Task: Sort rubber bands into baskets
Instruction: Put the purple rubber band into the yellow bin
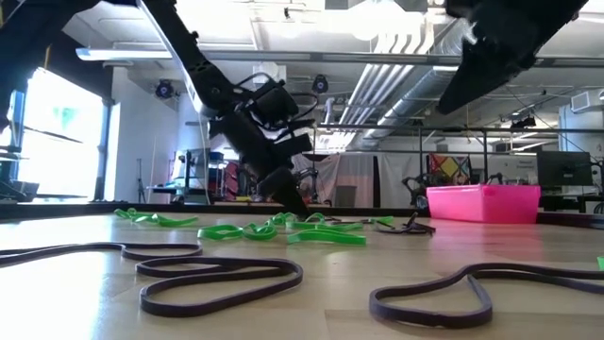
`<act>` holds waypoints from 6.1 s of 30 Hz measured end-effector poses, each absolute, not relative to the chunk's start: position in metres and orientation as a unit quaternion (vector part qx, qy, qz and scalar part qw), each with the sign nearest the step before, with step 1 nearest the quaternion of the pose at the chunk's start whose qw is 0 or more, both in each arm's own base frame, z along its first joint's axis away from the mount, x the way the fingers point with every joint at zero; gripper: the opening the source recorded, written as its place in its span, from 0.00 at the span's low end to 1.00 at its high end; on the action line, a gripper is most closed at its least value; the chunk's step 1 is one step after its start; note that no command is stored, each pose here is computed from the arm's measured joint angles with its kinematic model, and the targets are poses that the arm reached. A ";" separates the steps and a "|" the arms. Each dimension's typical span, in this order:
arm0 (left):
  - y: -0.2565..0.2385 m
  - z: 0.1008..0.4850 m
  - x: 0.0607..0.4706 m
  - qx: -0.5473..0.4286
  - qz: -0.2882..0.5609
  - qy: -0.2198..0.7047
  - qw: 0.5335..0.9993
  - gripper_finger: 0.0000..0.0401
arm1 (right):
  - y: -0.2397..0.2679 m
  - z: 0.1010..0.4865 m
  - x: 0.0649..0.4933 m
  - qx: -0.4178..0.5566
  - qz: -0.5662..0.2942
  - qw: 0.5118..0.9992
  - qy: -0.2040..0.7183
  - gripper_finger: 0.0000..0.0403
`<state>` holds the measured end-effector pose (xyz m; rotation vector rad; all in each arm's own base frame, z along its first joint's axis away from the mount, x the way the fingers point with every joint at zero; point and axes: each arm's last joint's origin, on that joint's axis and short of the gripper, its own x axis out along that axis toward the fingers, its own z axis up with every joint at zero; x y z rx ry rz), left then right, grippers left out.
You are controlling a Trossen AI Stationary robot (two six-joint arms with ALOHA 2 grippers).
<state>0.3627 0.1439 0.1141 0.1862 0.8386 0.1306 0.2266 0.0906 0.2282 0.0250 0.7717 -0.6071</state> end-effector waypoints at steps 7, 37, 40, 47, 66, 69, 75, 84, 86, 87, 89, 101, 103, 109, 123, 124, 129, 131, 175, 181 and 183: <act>0.128 0.150 0.363 0.092 0.058 0.371 0.922 0.00 | 0.082 0.200 0.263 -0.025 -0.337 0.875 0.348 0.34; 0.036 0.211 0.363 0.078 -0.075 0.305 0.946 0.01 | 0.042 0.186 0.322 -0.020 -0.306 0.907 0.287 0.07; 0.033 0.212 0.364 0.078 -0.062 0.304 0.947 0.05 | 0.045 0.186 0.322 -0.022 -0.290 0.911 0.293 0.03; 0.033 0.212 0.364 0.078 -0.060 0.300 0.949 0.21 | 0.059 0.203 0.309 -0.021 -0.275 0.919 0.283 0.01; 0.028 0.204 0.361 0.031 -0.126 0.237 0.963 0.42 | 0.124 0.298 0.190 0.168 -0.185 0.835 0.490 0.00; 0.027 0.203 0.361 0.029 -0.127 0.239 0.962 0.42 | 0.136 0.312 0.169 0.208 -0.197 0.798 0.531 0.00; 0.027 0.202 0.360 0.035 -0.129 0.247 0.960 0.42 | 0.156 0.324 0.138 0.279 -0.217 0.734 0.580 0.00; 0.031 0.200 0.359 0.036 -0.122 0.258 0.958 0.42 | 0.177 0.294 0.111 0.331 -0.257 0.656 0.628 0.00; 0.031 0.200 0.359 0.036 -0.122 0.258 0.958 0.42 | 0.183 0.285 0.108 0.343 -0.247 0.634 0.647 0.00; 0.032 0.200 0.359 0.036 -0.121 0.259 0.958 0.42 | 0.186 0.281 0.107 0.352 -0.240 0.623 0.656 0.00; 0.032 0.199 0.359 0.036 -0.120 0.260 0.958 0.42 | 0.192 0.277 0.103 0.366 -0.231 0.604 0.670 0.00; 0.033 0.199 0.359 0.040 -0.117 0.260 0.958 0.42 | 0.209 0.279 0.095 0.428 -0.218 0.549 0.683 0.00; 0.034 0.199 0.358 0.041 -0.116 0.260 0.958 0.42 | 0.210 0.280 0.094 0.426 -0.215 0.535 0.697 0.00; 0.038 0.199 0.358 0.038 -0.109 0.260 0.959 0.42 | 0.210 0.265 0.097 0.296 -0.168 0.597 0.726 0.00; 0.039 0.199 0.358 0.035 -0.106 0.261 0.959 0.42 | 0.242 0.196 0.132 0.074 -0.071 0.637 0.764 0.00; 0.039 0.199 0.358 0.035 -0.106 0.261 0.959 0.42 | 0.243 0.193 0.133 0.069 -0.071 0.636 0.765 0.00; 0.039 0.199 0.358 0.037 -0.107 0.260 0.959 0.42 | 0.244 0.187 0.134 0.073 -0.092 0.632 0.766 0.00; 0.039 0.199 0.358 0.035 -0.107 0.261 0.959 0.42 | 0.244 0.187 0.134 0.091 -0.109 0.626 0.767 0.00; 0.041 0.195 0.356 0.049 -0.076 0.287 0.954 0.42 | 0.202 0.240 0.130 0.147 -0.176 0.693 0.684 0.00; 0.039 0.194 0.355 0.048 -0.074 0.295 0.951 0.42 | 0.178 0.252 0.144 0.126 -0.201 0.752 0.615 0.00; 0.039 0.194 0.355 0.048 -0.074 0.295 0.951 0.42 | 0.171 0.250 0.151 0.111 -0.218 0.772 0.586 0.00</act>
